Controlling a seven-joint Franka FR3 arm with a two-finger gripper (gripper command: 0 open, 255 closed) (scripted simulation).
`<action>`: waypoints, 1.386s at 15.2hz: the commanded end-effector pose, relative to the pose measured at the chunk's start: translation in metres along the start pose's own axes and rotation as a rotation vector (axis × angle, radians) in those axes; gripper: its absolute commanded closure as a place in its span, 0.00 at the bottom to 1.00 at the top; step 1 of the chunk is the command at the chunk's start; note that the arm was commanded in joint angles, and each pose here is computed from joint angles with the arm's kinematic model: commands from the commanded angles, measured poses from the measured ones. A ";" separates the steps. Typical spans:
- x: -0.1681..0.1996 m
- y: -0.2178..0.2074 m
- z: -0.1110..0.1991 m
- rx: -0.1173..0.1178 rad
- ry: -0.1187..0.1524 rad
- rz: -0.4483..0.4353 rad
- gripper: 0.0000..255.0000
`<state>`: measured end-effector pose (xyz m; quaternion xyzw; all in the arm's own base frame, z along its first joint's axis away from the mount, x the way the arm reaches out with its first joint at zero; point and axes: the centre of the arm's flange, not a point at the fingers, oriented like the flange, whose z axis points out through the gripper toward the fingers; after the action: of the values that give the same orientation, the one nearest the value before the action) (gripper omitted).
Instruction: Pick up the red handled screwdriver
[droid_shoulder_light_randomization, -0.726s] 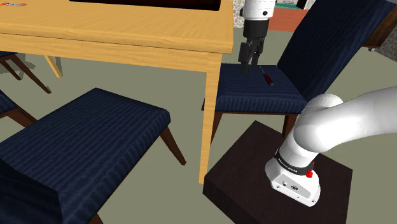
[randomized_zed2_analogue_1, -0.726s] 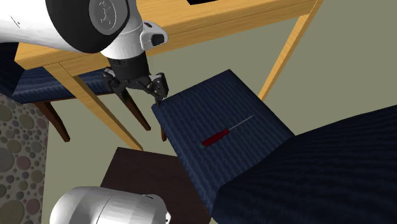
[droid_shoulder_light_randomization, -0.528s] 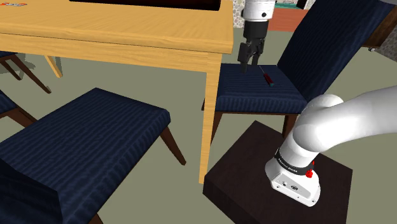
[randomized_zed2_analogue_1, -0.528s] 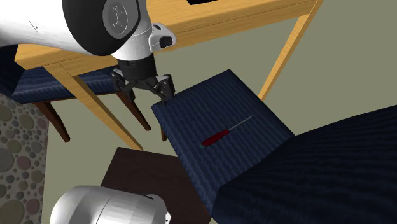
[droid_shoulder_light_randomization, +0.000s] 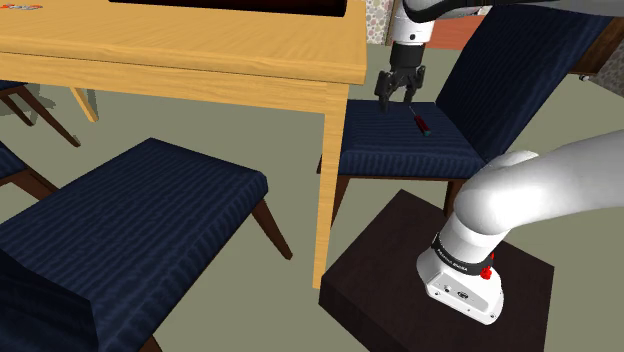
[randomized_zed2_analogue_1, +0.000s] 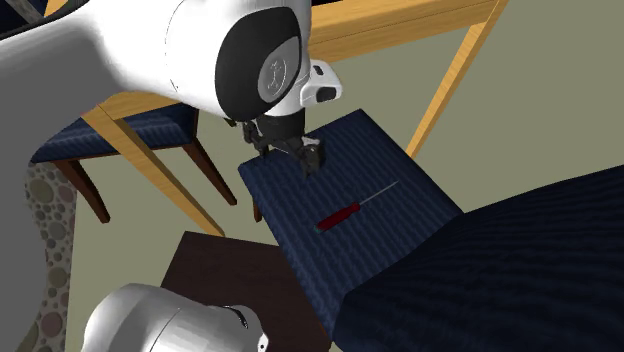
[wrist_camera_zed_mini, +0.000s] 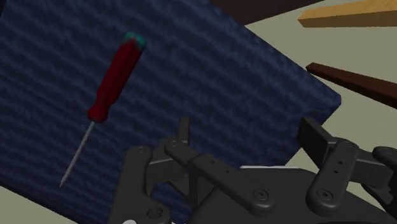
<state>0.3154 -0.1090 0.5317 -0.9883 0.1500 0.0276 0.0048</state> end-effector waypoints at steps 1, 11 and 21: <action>0.005 0.028 0.007 -0.005 0.016 0.083 0.00; 0.011 0.144 0.040 -0.028 0.089 0.477 0.00; 0.014 0.145 0.081 -0.028 0.089 0.477 1.00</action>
<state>0.2813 -0.2503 0.4514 -0.9251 0.3787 -0.0133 -0.0223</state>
